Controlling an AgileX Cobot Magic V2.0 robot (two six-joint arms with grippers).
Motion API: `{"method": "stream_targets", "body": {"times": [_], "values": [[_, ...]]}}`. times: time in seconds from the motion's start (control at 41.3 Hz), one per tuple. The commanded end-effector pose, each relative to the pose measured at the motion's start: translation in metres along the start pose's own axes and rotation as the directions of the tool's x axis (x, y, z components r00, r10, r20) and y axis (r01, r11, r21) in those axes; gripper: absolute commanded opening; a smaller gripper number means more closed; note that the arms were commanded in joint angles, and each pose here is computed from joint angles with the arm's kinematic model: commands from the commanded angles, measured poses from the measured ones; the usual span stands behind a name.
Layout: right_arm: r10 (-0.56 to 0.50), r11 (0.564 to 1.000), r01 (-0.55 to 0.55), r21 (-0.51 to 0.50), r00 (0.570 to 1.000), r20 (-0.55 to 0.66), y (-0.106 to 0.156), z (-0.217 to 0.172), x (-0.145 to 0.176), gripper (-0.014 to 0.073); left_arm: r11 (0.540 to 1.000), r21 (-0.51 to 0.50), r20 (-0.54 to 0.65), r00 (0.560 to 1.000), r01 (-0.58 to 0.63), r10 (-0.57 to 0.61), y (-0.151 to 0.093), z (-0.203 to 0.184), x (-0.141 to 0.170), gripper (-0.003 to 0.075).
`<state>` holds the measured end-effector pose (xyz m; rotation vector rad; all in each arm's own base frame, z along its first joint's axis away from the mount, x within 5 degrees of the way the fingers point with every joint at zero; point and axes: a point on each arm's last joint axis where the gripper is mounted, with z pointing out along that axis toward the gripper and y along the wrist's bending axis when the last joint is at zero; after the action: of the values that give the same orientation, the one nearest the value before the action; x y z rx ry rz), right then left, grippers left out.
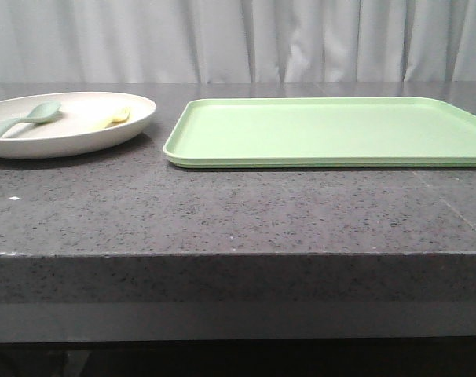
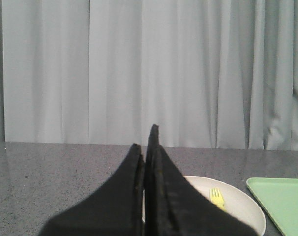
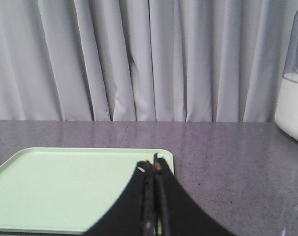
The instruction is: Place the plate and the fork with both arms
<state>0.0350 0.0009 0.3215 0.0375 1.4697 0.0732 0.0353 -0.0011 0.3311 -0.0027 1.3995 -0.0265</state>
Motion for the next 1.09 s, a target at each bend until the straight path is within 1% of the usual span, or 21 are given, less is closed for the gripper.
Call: {"method": "stream_targets", "body": {"times": [0.0, 0.097, 0.194, 0.315, 0.484, 0.654, 0.993, 1.065], "values": [[-0.024, 1.000, 0.024, 0.004, 0.999, -0.026, 0.002, 0.013, -0.027, -0.0068, 1.000, 0.003, -0.013, 1.000, 0.007, -0.007, -0.001, 0.013, -0.033, -0.0018], [-0.023, 1.000, 0.024, 0.008, 0.993, -0.113, 0.002, 0.028, -0.037, -0.0068, 1.000, 0.005, -0.077, 0.997, 0.007, -0.007, -0.001, 0.026, -0.046, -0.0018], [-0.022, 1.000, 0.025, 0.010, 0.986, -0.168, 0.002, 0.045, -0.036, -0.0068, 1.000, 0.003, -0.086, 0.996, 0.007, -0.007, -0.001, 0.038, -0.049, -0.0018], [-0.021, 1.000, 0.025, 0.013, 0.972, -0.234, 0.002, 0.060, -0.029, -0.0068, 1.000, 0.002, -0.117, 0.993, 0.008, -0.008, -0.001, 0.048, -0.044, -0.0018], [-0.020, 1.000, 0.026, 0.016, 0.959, -0.281, 0.001, 0.074, -0.022, -0.0068, 1.000, 0.000, -0.176, 0.984, 0.009, -0.009, 0.000, 0.056, -0.033, -0.0018], [-0.020, 1.000, 0.026, 0.016, 0.955, -0.296, 0.001, 0.077, -0.020, -0.0068, 1.000, -0.001, -0.213, 0.977, 0.009, -0.009, 0.000, 0.060, -0.022, -0.0018], [-0.020, 1.000, 0.026, 0.016, 0.955, -0.297, 0.001, 0.077, -0.020, -0.0067, 1.000, -0.001, -0.206, 0.979, 0.009, -0.009, 0.000, 0.060, -0.023, -0.0018], [-0.020, 1.000, 0.026, 0.016, 0.956, -0.294, 0.001, 0.077, -0.020, -0.0038, 1.000, -0.004, -0.182, 0.983, 0.009, -0.009, 0.000, 0.061, -0.025, -0.0013]]}}
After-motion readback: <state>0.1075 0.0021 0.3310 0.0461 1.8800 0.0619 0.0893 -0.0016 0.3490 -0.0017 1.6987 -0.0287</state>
